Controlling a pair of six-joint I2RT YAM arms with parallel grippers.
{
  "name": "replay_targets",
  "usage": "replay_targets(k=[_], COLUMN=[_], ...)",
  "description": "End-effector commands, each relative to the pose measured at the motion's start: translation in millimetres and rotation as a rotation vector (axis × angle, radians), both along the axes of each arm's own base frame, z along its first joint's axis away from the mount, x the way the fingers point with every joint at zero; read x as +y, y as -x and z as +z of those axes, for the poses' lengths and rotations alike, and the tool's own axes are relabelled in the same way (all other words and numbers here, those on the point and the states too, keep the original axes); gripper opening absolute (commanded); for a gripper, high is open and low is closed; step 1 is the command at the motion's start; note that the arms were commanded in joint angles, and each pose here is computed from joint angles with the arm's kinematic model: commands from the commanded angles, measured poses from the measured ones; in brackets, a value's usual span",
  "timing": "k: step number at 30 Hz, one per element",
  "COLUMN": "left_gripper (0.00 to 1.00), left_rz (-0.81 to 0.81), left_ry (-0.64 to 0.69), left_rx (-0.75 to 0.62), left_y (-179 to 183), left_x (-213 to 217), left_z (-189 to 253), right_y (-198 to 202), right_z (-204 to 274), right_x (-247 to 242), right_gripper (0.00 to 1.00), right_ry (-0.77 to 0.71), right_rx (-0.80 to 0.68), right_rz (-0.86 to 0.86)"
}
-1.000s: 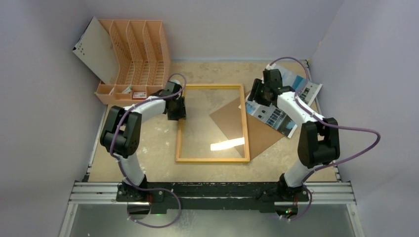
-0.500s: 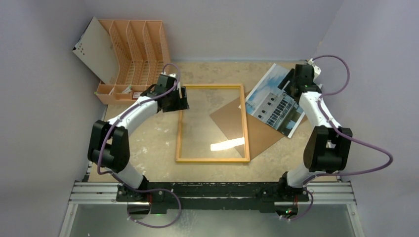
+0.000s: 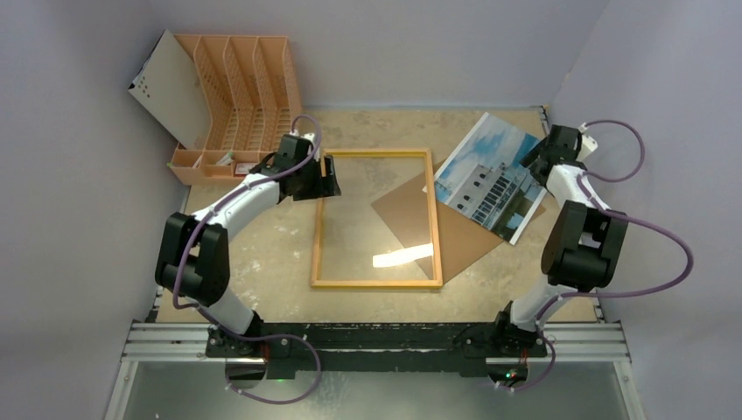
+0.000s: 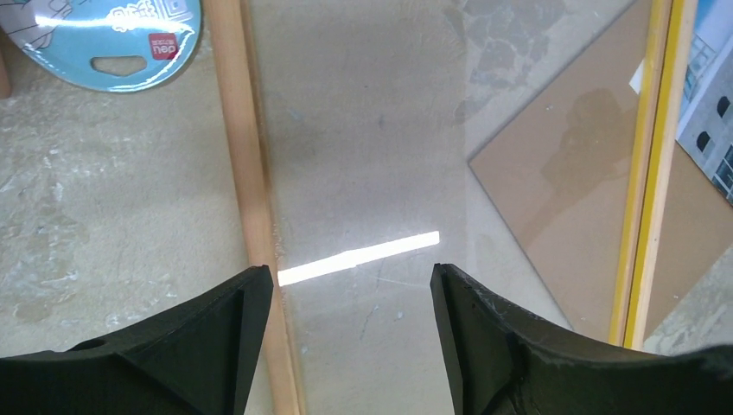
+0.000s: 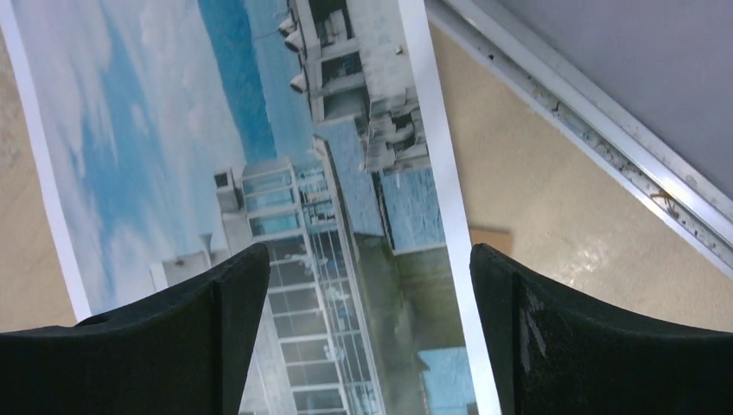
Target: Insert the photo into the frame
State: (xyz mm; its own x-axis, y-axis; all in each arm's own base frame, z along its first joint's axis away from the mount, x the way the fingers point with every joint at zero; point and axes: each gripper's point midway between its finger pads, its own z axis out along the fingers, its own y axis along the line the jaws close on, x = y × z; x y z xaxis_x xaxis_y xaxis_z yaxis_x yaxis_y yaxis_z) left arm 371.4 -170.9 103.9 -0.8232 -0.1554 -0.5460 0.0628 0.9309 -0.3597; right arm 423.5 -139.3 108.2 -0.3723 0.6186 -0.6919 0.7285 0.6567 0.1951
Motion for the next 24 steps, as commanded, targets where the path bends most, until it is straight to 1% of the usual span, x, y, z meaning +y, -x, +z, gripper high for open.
replay_targets(k=[1,6,9,16,19,24], left_gripper=[0.71,0.71,0.71,0.71,0.71,0.71], left_rz=[-0.039,-0.049,-0.057,-0.069,-0.07,-0.068], left_ry=[0.045,0.042,0.047,0.053,0.048,0.044], left_rx=[-0.022,-0.016,-0.009,0.003,0.005,0.009], left_y=[-4,-2,-1,2,3,4], left_x=[-8,-8,-9,-11,-10,-9], left_z=[5,0,-3,-6,-6,-5], right_y=[-20,-24,-22,-19,-21,-29], right_z=[1,-28,-45,-68,-76,-91], right_x=[-10,-30,-34,-40,-37,-13], right_gripper=[0.88,0.88,0.88,0.88,0.87,0.86], right_ry=[-0.014,-0.025,-0.028,-0.002,-0.034,-0.148], right_rx=[-0.07,0.005,0.034,0.077,0.069,0.047], right_rz=[-0.017,-0.044,-0.039,-0.001,0.039,0.164])
